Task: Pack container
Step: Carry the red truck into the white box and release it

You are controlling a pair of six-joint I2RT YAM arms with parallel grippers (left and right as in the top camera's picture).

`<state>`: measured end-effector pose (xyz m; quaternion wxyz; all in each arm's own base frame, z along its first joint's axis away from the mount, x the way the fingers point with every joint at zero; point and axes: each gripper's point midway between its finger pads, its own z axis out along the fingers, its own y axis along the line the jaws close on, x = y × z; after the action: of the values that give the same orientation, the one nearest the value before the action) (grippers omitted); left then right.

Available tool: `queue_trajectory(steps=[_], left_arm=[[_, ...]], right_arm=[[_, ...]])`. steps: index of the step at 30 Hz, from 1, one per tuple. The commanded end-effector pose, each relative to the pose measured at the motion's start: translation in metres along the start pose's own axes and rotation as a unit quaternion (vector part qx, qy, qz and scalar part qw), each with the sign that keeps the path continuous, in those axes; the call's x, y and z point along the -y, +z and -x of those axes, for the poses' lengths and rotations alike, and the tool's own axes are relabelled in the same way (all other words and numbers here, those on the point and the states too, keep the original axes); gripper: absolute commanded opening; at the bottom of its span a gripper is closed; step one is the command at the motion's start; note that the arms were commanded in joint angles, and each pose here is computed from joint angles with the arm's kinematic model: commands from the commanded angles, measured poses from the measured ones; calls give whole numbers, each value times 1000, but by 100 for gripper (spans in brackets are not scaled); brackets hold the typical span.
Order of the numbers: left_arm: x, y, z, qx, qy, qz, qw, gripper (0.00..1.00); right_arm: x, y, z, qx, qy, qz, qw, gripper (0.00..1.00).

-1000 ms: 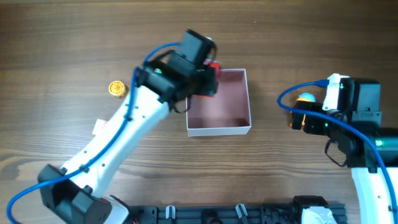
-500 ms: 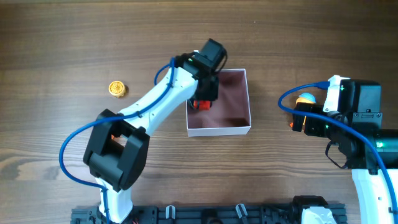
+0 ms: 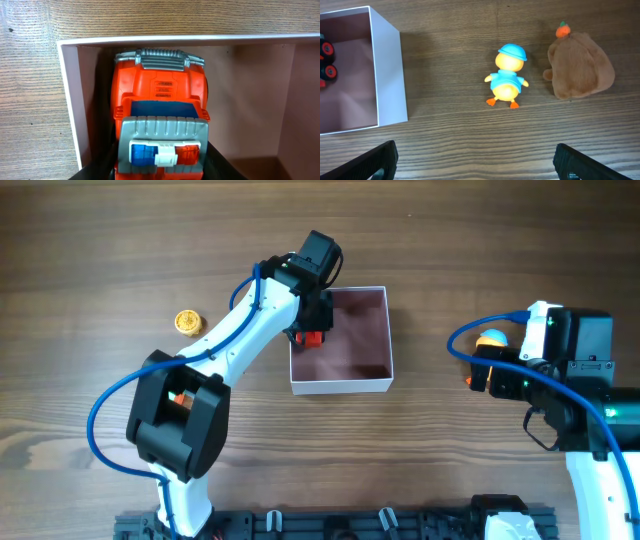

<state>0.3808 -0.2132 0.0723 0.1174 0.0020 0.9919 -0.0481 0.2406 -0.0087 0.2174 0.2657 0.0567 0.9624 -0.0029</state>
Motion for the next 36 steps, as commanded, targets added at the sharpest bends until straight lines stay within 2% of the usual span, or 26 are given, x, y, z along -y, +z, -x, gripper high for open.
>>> queue_trajectory(steps=[1, 5, 9, 13, 18, 22, 28, 30, 36], left_arm=[[-1, 4, 1, 0, -4, 7, 1000, 56], [-1, 4, 1, 0, -4, 7, 1000, 68], [1, 1, 3, 5, -4, 3, 1000, 66], [15, -28, 6, 34, 8, -19, 999, 66], [51, -64, -8, 61, 91, -58, 992, 68], [68, -41, -38, 22, 136, -45, 989, 68], [55, 9, -60, -48, 140, -4, 989, 68], [48, 22, -59, -56, 134, 9, 989, 68], [33, 27, -31, -21, 124, 21, 992, 70]], right_arm=[[2, -8, 7, 17, 9, -6, 1000, 100], [2, -8, 7, 17, 9, -6, 1000, 100], [2, -8, 7, 17, 9, -6, 1000, 100], [2, -8, 7, 17, 9, -6, 1000, 100], [2, -8, 8, 17, 9, -6, 1000, 100], [2, -8, 7, 16, 9, -6, 1000, 100], [2, -8, 6, 13, 9, -6, 1000, 100], [2, -8, 6, 13, 9, -6, 1000, 100], [2, -8, 5, 11, 9, -7, 1000, 100]])
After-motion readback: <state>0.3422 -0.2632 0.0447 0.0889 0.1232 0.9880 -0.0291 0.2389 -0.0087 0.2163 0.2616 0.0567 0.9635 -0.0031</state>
